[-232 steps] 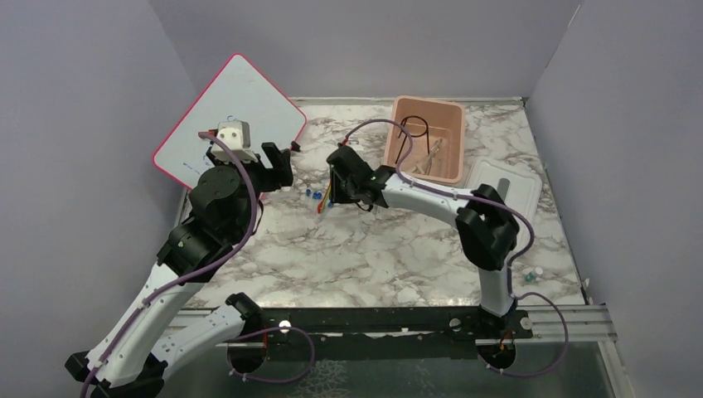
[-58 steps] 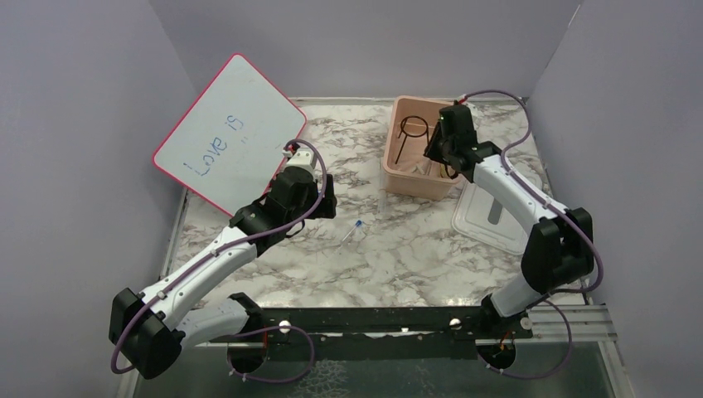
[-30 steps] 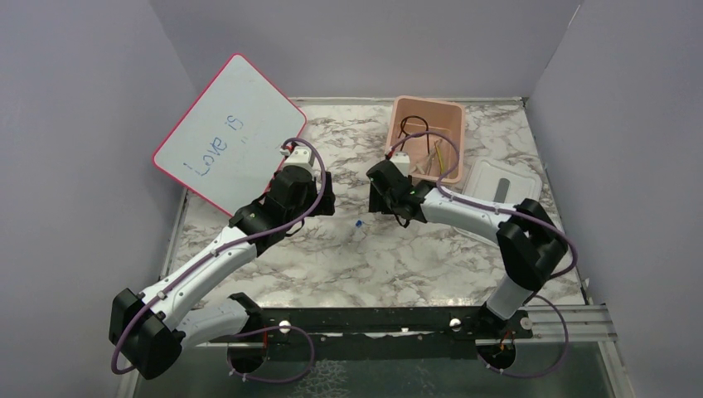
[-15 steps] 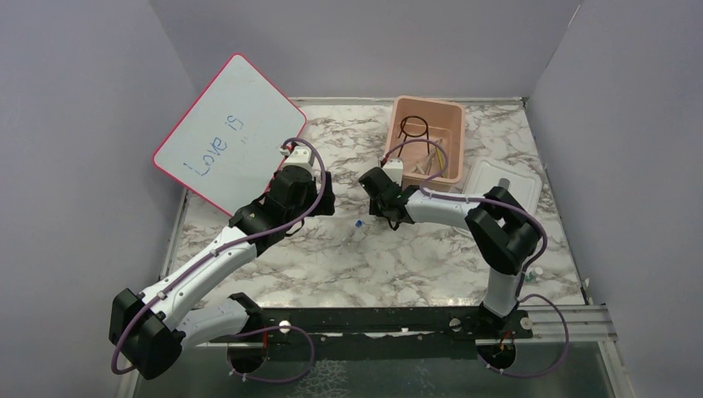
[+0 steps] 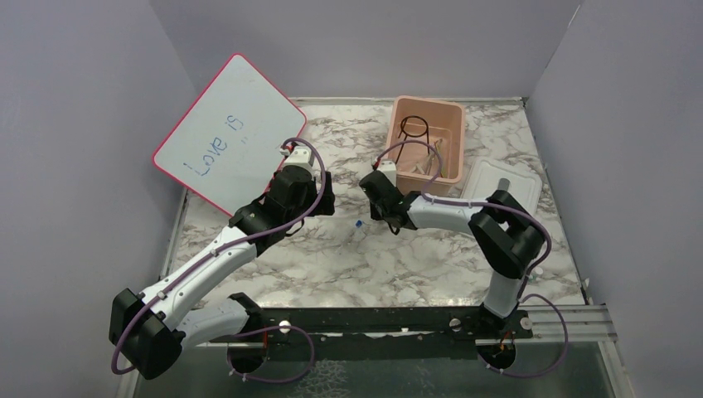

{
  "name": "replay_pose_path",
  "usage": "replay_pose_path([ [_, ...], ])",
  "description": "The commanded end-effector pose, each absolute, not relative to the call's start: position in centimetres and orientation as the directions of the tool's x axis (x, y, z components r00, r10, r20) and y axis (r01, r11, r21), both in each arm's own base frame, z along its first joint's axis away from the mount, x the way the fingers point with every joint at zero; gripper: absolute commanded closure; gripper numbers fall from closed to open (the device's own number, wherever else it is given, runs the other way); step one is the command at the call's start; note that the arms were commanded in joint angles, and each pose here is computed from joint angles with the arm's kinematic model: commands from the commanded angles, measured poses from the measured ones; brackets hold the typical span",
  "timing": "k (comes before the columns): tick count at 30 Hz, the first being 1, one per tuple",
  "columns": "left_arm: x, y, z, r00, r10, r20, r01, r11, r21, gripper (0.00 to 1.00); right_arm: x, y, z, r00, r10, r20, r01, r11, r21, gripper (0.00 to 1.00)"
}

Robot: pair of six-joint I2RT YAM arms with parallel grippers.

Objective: Organize the chemistry lab equipment

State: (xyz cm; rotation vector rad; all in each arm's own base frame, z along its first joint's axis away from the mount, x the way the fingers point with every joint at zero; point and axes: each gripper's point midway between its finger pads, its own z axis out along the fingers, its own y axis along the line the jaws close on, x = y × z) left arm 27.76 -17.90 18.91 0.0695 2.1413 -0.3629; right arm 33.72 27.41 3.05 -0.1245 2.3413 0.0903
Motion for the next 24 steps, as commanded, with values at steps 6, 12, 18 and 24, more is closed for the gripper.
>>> replay_pose_path([
  [6,28.4,-17.7,20.1,-0.528,-0.113,-0.842,0.18,0.954,-0.241,0.15,32.2,31.9,10.0,-0.615,-0.084,-0.784,-0.386,0.899,0.206,0.88],
  [12,28.4,-17.5,20.5,-0.518,-0.118,-0.847,0.178,0.954,-0.242,0.15,32.3,32.1,15.4,-0.544,-0.02,-0.839,-0.413,0.877,0.247,0.88],
  [18,28.4,-17.4,20.5,-0.518,-0.12,-0.847,0.177,0.954,-0.243,0.16,33.7,27.9,20.6,-0.415,0.089,-0.905,-0.261,0.942,0.213,0.88],
  [24,28.3,-17.6,20.3,-0.526,-0.118,-0.842,0.18,0.952,-0.246,0.15,35.5,20.0,22.8,-0.337,0.179,-0.924,0.005,0.982,0.188,0.88],
])
